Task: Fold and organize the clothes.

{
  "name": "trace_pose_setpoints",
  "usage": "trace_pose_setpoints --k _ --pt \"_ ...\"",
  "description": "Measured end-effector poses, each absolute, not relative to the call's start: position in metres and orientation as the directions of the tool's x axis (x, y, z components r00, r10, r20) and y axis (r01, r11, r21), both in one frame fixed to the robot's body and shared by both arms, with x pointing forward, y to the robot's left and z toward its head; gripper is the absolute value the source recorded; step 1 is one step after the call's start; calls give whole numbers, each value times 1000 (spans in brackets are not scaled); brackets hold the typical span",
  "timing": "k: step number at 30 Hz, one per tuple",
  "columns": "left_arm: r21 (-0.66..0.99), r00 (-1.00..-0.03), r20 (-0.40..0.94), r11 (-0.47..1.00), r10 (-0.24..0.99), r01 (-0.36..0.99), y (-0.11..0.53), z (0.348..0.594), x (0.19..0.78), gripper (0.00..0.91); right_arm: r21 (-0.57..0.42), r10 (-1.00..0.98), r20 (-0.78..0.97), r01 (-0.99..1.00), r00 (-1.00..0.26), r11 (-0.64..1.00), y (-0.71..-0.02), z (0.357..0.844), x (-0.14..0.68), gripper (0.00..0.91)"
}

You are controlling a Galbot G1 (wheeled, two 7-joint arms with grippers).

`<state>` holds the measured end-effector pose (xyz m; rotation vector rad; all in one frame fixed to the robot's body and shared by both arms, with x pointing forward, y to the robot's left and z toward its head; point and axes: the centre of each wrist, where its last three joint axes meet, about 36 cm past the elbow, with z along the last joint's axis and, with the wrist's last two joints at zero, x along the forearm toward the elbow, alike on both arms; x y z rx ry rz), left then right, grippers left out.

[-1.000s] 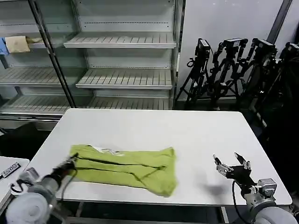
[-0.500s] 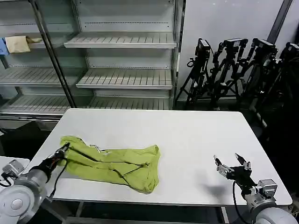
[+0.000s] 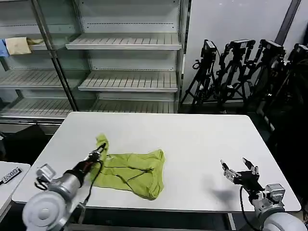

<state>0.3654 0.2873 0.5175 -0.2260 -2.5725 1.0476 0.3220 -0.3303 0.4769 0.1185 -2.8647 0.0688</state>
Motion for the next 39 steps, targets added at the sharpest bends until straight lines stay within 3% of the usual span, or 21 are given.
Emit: trace_pose_setpoints --k 17,19,20,21,22,39 --pt "-676 -856 311 729 413 106 203 481 384 60 -35 -75 271 -88 -960 996 -334 475 333 907" --pt "-667 -845 320 735 428 120 196 478 384 272 -35 -75 271 -87 -960 996 -334 475 334 907" --pt "-664 -840 324 737 435 126 193 476 385 584 -35 -75 271 -87 -960 996 -334 474 334 907" --pt "-662 -834 329 738 443 131 189 475 385 826 -34 -75 271 -87 -960 996 -334 474 335 907" --pt "-660 -829 333 739 449 136 186 473 386 907 -33 -76 270 -88 -960 996 -333 474 335 907" --pt "-654 -804 321 731 500 194 176 476 382 907 -29 -83 260 -94 -962 995 -330 475 340 907"
